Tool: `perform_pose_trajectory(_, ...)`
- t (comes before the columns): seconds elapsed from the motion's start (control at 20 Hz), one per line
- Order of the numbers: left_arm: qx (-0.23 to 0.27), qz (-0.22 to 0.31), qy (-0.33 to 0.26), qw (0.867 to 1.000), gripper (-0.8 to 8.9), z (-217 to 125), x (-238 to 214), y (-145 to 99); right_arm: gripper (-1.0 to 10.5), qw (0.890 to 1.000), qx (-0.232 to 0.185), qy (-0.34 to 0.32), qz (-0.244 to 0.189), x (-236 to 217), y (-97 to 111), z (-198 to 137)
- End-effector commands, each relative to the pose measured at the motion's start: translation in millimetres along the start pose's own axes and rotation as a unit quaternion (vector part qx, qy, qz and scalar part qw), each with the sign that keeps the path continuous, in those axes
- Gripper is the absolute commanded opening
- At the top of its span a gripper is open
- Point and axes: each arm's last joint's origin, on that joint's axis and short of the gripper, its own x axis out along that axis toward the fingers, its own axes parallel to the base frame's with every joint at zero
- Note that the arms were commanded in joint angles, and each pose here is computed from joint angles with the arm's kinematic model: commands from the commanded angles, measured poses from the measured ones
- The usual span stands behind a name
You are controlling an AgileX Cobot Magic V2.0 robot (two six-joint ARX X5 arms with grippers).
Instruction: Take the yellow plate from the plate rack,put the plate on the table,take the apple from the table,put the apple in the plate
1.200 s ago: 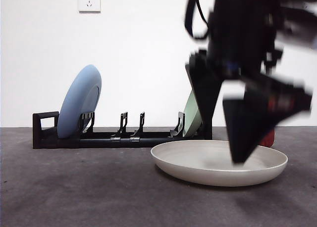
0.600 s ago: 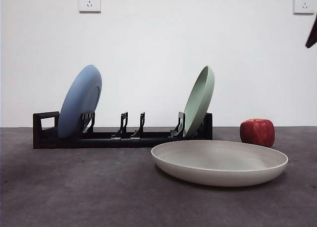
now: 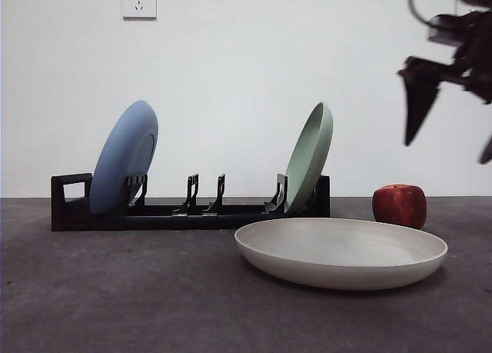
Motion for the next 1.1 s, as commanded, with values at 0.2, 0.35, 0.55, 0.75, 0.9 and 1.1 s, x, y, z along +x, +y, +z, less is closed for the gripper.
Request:
perform_pose_trajectory(0.2,-0.010,0.001,-0.026,1.000,-0.08,-27,-27,2,8.9,1.000,-0.012,0.016,0.004,44,4,38)
perform_pose_trajectory(0.35,-0.030,0.009,-0.029,0.999,-0.08,-52,-37,7,8.9,0.999,-0.009,0.030,0.008,67,3,47)
perform_pose_trajectory(0.55,-0.067,0.048,-0.046,0.996,-0.08,-89,-51,15,8.8,0.999,-0.006,0.046,0.005,98,-2,48)
perform_pose_trajectory(0.75,-0.094,0.073,-0.095,0.988,-0.08,-117,-77,18,8.8,0.999,-0.009,0.048,-0.001,115,-5,46)
perform_pose_trajectory(0.9,-0.118,0.091,-0.129,0.980,-0.09,-135,-93,20,6.3,0.999,-0.004,0.039,-0.003,117,-5,48)
perform_pose_trajectory(1.1,-0.145,0.059,-0.113,0.981,-0.09,-156,-82,18,1.5,0.997,0.010,0.071,-0.005,117,-6,41)
